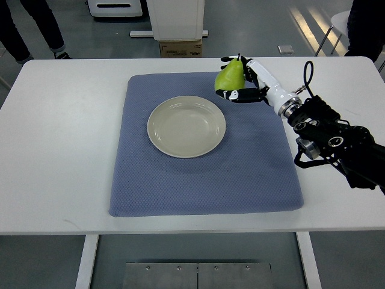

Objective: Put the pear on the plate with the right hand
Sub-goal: 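Lift the pear with the right hand and carry it over the plate, then lower the pear onto the plate center with the right hand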

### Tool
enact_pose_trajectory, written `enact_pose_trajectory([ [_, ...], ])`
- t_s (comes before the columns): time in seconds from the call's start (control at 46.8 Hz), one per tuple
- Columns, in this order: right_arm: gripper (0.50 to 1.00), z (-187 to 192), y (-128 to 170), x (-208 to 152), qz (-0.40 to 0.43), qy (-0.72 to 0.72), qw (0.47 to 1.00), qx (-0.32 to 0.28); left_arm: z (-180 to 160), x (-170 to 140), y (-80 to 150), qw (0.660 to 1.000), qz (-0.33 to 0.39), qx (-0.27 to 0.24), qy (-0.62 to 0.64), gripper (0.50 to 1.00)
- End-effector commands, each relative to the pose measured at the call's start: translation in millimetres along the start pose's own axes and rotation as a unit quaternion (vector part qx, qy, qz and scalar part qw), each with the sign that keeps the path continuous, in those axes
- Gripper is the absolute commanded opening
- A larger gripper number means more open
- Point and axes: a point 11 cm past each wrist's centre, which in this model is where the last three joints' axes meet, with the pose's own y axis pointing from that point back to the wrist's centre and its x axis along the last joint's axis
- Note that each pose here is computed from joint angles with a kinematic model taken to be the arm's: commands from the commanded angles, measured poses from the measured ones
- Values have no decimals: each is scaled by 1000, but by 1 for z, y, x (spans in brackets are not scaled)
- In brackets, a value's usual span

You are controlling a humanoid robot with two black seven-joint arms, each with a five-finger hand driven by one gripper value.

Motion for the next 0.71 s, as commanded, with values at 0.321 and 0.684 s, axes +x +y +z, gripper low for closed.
enact_pose_trajectory([
  [0.321, 500, -19, -18, -40, -28, -12, 999, 16, 0, 0, 0, 1000, 0, 0, 0, 1000],
  [0.684, 500, 3, -6, -48, -29, -17, 999, -5, 0, 0, 0, 1000, 0, 0, 0, 1000],
])
